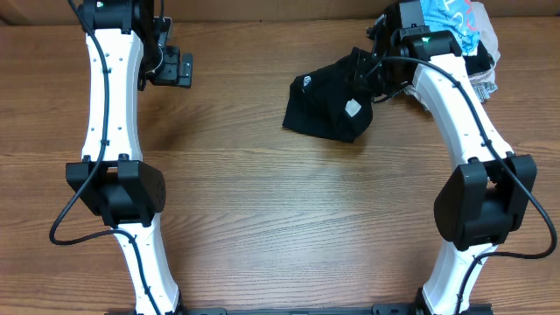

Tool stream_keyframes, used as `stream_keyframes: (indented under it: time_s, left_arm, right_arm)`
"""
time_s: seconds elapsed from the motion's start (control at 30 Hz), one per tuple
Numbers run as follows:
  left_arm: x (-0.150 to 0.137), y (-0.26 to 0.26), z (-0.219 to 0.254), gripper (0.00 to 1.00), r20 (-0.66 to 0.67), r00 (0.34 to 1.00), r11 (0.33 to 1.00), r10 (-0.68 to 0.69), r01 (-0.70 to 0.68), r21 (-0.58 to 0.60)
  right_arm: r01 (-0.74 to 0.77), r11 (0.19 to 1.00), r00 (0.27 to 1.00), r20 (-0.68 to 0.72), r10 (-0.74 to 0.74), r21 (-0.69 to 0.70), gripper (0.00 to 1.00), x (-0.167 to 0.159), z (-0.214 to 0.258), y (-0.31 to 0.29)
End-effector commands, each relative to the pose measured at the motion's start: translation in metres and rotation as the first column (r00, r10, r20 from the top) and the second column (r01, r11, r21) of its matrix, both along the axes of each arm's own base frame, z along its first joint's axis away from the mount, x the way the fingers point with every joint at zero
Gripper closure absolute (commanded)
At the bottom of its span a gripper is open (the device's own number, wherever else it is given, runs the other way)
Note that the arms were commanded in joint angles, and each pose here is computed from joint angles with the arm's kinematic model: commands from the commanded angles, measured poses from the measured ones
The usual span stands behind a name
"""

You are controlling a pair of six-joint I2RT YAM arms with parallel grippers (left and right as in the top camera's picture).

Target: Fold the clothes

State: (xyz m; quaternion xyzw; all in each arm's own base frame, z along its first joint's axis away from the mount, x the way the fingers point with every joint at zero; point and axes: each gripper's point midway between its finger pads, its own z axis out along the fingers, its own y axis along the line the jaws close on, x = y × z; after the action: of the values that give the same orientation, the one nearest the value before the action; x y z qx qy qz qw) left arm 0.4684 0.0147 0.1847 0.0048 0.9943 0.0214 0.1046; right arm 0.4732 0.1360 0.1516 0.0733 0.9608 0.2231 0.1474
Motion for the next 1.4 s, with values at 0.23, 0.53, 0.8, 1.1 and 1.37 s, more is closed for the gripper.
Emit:
stream_keyframes:
  time_s: [0.23,0.53,0.8,1.1,1.37]
  left_arm:
    - [-0.002,-0.004,-0.001,0.0,-0.007,1.0,1.0,0.005,-0.005,-0.016]
    - [-0.002,-0.004,-0.001,0.0,-0.007,1.0,1.0,0.005,-0.005,-0.015]
    - [-0.001,-0.004,-0.001,0.0,-0.003,1.0,1.0,0.005,-0.005,-0.016]
    - [-0.001,-0.004,-0.001,0.0,-0.005,1.0,1.0,0.005,-0.005,-0.015]
    - [-0.002,-0.005,-0.001,0.0,-0.008,1.0,1.0,0.003,-0.003,-0.015]
  right_arm:
    - [0.132,0.991,0.968,-0.214,-0.13,-0.005,0.19,-0.052,-0.038,0.034]
    - [0.32,0.936,0.91,-0.226,-0.347,-0.148,0.0,-0.061,-0.095,0.016]
    - [0.421,0.905,0.898,-0.112,-0.425,-0.062,0.0,-0.041,-0.126,0.024]
    - [0.423,0.904,0.906,0.0,-0.424,-0.065,0.28,-0.038,-0.146,0.04]
    - [0.4,0.912,0.917,0.022,-0.399,-0.088,0.96,-0.032,-0.156,0.034]
